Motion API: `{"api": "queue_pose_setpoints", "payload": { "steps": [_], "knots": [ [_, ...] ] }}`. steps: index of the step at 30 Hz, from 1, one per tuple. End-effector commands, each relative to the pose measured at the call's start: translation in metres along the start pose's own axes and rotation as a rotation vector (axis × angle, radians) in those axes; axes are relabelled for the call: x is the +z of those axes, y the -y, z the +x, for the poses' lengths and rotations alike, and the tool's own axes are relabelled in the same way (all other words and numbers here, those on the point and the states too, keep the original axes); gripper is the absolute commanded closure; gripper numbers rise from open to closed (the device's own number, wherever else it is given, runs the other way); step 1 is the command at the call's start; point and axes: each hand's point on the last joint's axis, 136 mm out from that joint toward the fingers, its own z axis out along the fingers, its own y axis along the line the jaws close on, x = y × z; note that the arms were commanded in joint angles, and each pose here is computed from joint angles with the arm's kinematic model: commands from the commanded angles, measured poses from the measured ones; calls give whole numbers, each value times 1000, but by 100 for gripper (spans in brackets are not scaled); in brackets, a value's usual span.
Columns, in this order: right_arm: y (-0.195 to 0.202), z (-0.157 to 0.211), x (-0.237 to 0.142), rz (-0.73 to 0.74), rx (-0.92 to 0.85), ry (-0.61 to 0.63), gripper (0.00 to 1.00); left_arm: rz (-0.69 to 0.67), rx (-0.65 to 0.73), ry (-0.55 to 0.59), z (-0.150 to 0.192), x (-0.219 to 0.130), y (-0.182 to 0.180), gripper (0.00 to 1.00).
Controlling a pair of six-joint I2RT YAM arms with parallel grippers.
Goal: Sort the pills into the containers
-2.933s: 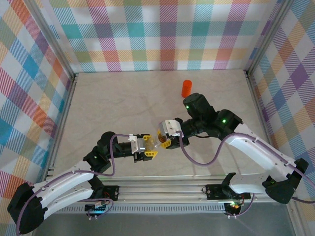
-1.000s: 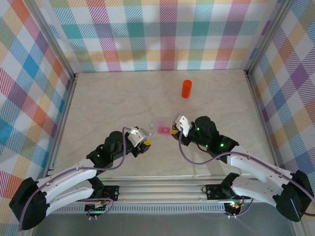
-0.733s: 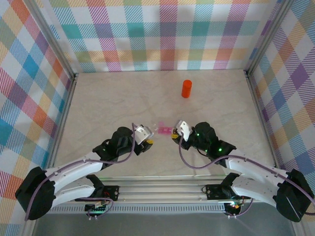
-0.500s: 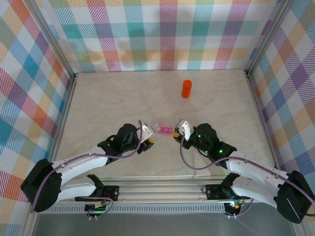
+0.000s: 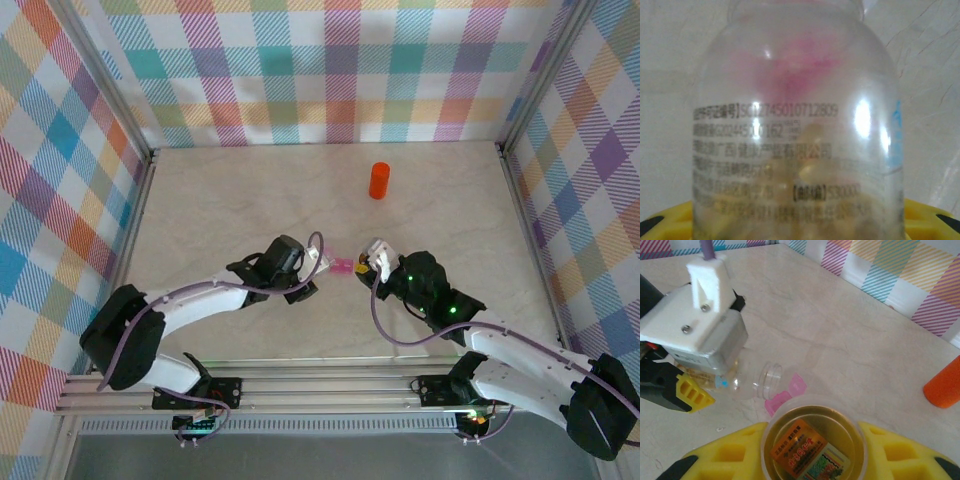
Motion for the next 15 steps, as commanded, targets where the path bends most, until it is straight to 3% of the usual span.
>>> {"api": "queue_pose_setpoints", "payload": {
  "steps": [1, 15],
  "knots": [
    [3, -1, 0, 19, 19, 17, 69, 4, 39, -76, 4, 2, -8, 100],
    [4, 4, 2, 24, 16, 1, 69, 63, 72, -248, 17, 16, -20, 100]
  ]
}}
